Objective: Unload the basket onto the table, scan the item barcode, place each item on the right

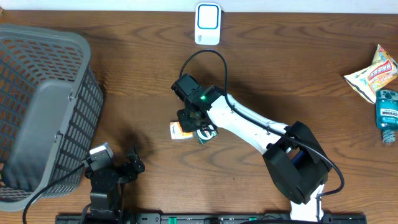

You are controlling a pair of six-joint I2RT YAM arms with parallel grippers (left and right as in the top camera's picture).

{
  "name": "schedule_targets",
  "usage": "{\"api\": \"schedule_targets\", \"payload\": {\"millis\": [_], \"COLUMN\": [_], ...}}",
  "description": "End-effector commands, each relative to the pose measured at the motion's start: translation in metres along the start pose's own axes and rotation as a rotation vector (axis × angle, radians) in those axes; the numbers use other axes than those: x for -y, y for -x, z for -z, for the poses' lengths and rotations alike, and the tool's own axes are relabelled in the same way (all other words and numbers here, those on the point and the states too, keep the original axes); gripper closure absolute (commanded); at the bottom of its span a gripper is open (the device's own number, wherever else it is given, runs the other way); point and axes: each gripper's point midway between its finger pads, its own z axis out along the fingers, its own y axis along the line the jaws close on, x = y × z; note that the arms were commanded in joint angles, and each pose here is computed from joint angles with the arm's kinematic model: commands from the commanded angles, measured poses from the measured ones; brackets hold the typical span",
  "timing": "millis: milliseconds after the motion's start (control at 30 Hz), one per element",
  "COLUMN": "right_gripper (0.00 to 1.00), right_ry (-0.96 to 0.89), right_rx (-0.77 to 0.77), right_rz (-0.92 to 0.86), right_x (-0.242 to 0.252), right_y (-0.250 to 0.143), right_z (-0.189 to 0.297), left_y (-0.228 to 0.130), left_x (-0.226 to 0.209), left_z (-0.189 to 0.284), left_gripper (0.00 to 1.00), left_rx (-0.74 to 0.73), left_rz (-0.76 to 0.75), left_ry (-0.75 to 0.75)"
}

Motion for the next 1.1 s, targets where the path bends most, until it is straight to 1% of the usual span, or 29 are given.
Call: {"api": "schedule_targets", "payload": {"millis": [0,367,433,500,633,767,867,933,1067], "right_gripper": [0.85,0.87,0.90,0.91,0.90,0.89,0.86,0.87,0.87], "right_ry": [-0.003,-0.081,-0.090,-0.069,0.022,0.034,0.026,0.007,-0.135], "right_rx": [-0.037,-0.245,-0.274,-0.284,-0.305,-0.310,-0.308,-0.313,-0.274], "right_rz": [0.050,0.171,0.179,0.189,0.216,0.246,0.275,0.279,0.233], "right_x": [-0.001,0.023,0.026,0.023,0.007,-0.004,-0.011,-0.011,0.009], "right_y": [-0.011,-0.059,-0.066,-0.068,-0.073,-0.079,-0.085,-0.089,-0.085], "right_z": [-0.005,0.003,0.005,0.005,0.005,0.004,-0.003,-0.008,-0.026], "left_y": [-0.004,-0.004,-0.004,-0.004,-0.004,-0.004,-0.004,-0.004,-0.004], "left_x": [-0.004,-0.004,-0.004,-0.004,-0.004,-0.004,-0.004,-0.004,-0.004], "left_z": [-0.002,-0.002,-0.002,-0.002,-0.002,-0.002,-0.002,-0.002,-0.002], "left_gripper": [0.02,0.02,0.02,0.02,0.02,0.02,0.02,0.02,0.02], "left_rx": [-0.007,-0.007,-0.007,-0.007,-0.007,-0.007,-0.008,-0.007,-0.007], "left_rz": [0.007,0.007,0.007,0.007,0.007,0.007,0.007,0.007,0.007], "left_ry": [0.016,0.016,0.016,0.016,0.016,0.016,0.016,0.016,0.016]}}
